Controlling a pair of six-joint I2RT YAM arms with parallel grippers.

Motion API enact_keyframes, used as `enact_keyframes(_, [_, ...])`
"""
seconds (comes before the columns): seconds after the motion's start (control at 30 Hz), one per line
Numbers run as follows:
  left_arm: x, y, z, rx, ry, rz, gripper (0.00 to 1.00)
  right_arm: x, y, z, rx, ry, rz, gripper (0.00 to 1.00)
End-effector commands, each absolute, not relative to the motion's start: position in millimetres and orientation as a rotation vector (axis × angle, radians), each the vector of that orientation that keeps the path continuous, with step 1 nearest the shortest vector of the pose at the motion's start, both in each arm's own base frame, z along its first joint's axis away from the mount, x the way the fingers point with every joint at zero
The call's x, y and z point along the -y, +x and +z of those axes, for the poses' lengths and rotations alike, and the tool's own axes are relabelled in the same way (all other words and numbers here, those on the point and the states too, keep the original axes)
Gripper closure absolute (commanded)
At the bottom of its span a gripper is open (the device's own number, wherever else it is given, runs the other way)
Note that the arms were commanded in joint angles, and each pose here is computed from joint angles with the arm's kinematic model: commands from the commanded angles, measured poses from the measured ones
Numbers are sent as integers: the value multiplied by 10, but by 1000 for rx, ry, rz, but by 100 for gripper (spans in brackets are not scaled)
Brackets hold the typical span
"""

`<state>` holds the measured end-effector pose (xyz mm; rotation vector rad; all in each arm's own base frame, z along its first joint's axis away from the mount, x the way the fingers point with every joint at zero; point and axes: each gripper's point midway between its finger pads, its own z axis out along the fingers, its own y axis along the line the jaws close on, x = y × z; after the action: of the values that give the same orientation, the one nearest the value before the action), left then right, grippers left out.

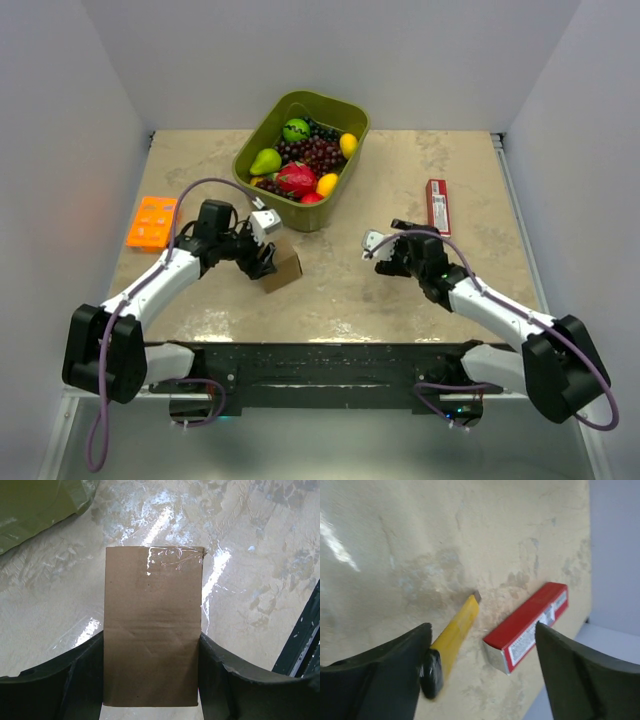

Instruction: Unpack the express box

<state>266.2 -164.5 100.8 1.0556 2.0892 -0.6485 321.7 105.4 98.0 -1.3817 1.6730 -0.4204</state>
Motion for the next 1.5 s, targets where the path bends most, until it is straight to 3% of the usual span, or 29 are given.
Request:
enact_keyframes(0.0, [1650, 2633, 1020, -2039, 1132, -647, 39, -1399, 3129, 1415, -1731, -1360, -151, 2])
enact_keyframes(0.07, [1680, 2597, 1021, -2023, 1166, -678, 39, -1570, 3142, 1780, -1725, -1313, -39, 1])
enact_keyframes(0.23, [1843, 2376, 1046, -1929, 1283, -866, 45, -2194, 2800, 1906, -1805, -1227, 506, 2])
enact_keyframes(0.4, [1927, 2202, 1045, -1902, 1355, -1026, 52, -2559, 2734, 1900, -1750, -1232, 622, 2])
enact_keyframes(0.67, [1979, 2189, 968, -1947, 1365, -1160, 58, -3104, 2200, 1620, -1629, -1367, 831, 3])
enact_keyframes(0.83, [1963, 2192, 882, -2009, 1357, -1215, 62, -3284, 2009, 1425, -1616, -1398, 830, 5])
enact_keyframes(1.13, [1951, 2213, 853, -2033, 1352, -1213, 64, -3430, 2339, 1363, -1706, -1205, 765, 11])
enact_keyframes(1.47, [1948, 2203, 840, -2027, 1360, -1219, 68, -3392, 2440, 1152, -1739, -1234, 682, 16])
